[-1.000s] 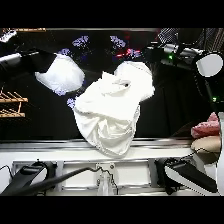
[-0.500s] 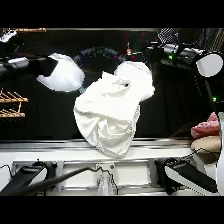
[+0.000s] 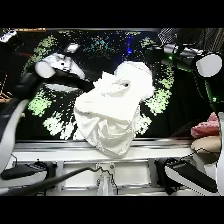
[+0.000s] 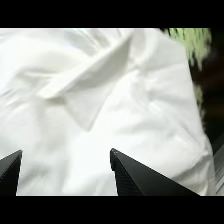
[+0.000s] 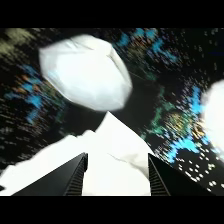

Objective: Fold the clothes and pants, and hang the long-sleeved shirts on hangers.

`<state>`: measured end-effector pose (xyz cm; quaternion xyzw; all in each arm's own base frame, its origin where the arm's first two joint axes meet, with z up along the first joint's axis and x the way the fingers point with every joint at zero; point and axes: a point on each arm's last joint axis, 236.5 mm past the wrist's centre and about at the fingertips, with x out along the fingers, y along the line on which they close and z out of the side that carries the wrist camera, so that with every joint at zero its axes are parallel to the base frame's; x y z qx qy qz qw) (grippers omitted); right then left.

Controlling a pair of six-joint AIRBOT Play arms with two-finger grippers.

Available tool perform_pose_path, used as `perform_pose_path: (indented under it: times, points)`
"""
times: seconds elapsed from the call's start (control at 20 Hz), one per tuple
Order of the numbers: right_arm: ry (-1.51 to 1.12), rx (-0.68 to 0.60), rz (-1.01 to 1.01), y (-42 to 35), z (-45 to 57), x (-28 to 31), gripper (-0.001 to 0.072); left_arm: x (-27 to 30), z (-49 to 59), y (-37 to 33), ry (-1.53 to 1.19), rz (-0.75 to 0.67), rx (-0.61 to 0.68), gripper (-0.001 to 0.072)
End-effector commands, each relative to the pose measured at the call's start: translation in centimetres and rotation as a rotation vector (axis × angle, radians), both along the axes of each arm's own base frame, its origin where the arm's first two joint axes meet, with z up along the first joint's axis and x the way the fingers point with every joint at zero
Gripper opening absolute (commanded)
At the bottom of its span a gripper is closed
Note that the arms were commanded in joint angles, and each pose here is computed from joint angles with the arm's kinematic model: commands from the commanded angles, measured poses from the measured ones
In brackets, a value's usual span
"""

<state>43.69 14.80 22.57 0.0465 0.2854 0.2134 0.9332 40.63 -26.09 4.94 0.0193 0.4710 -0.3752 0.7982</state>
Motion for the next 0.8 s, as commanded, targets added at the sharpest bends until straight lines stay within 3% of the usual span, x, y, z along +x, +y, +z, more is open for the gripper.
perform_pose_path:
  times: [0.0,0.3,0.75]
  points:
    - [0.051,-0.095,-0.015,-1.5,-1.8,-0.5,0.0426,0.8,-4.0,-5.7,0.000,-0.164,0.029,0.0607]
    - [0.121,-0.100,-0.006,-1.5,-3.0,-1.6,0.0426,3.0,-6.8,-10.7,0.010,-0.219,-0.007,0.0625]
    - [0.131,-0.083,-0.016,-1.5,-2.8,-1.9,0.0426,3.6,-11.1,-11.9,0.044,-0.217,-0.029,0.0622]
